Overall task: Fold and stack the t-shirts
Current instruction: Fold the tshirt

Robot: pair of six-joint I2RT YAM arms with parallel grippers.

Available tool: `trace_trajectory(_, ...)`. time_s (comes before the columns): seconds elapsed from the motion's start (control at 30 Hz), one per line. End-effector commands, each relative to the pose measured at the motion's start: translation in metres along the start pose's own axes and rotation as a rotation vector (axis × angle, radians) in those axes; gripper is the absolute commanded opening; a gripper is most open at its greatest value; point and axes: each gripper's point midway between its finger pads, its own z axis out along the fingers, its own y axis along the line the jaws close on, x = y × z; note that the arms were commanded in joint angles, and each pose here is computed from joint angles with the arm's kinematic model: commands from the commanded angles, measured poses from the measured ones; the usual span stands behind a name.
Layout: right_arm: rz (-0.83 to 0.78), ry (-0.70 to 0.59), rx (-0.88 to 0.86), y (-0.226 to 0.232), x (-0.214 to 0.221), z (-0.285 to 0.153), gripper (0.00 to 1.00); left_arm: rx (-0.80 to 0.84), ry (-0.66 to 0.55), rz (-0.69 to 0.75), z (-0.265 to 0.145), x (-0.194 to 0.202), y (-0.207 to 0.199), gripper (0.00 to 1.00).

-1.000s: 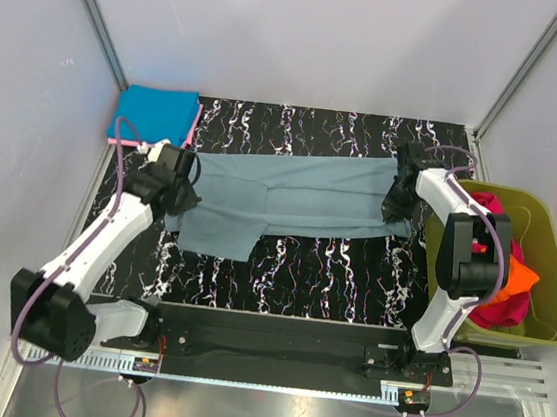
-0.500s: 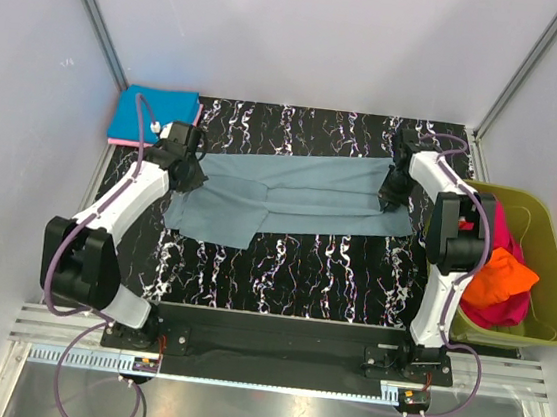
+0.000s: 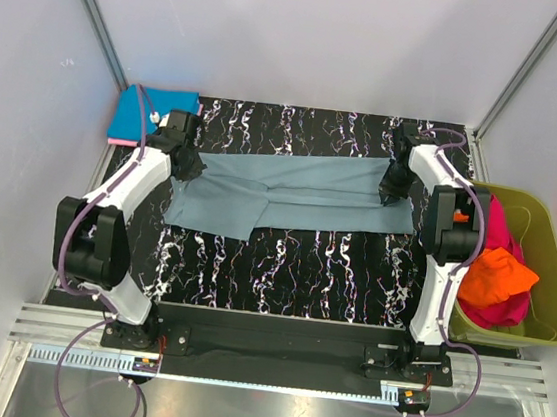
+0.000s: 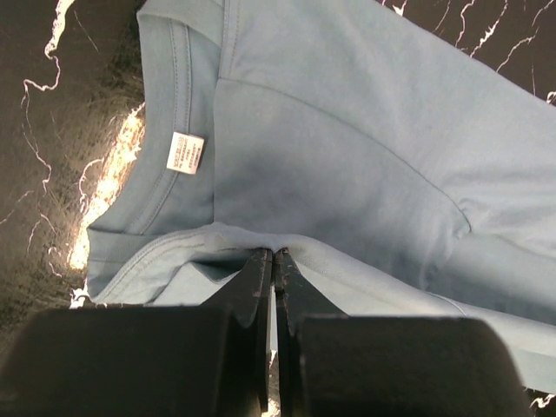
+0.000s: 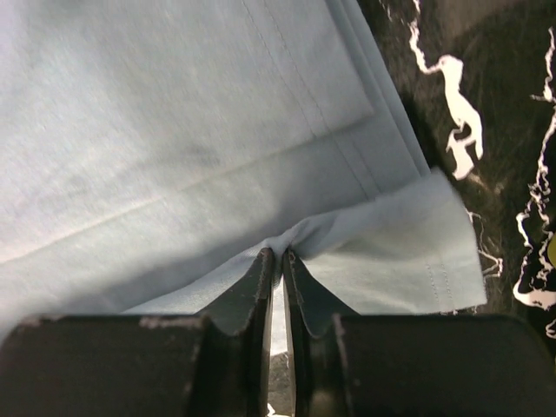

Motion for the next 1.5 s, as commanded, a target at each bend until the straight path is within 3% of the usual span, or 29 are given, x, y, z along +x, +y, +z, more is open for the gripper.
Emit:
trace_trajectory(0.0,-0.006,-0.022,0.007,-0.002,-0.015,-0.001,0.15,0.031,-0.069,-0.003,0.000,-0.029,-0.009,0.00)
trace_trajectory(1.07,-0.001,-0.025,-0.010,0.006,-0.029,0.007,0.18,-0.056,-0.043,-0.056,0.027,-0.032,0.017,0.00)
trace_trajectory(1.47,0.005,-0.081,-0.036,0.016,-0.054,-0.009,0.29,-0.088,-0.029,-0.074,0.041,-0.032,0.026,0.00)
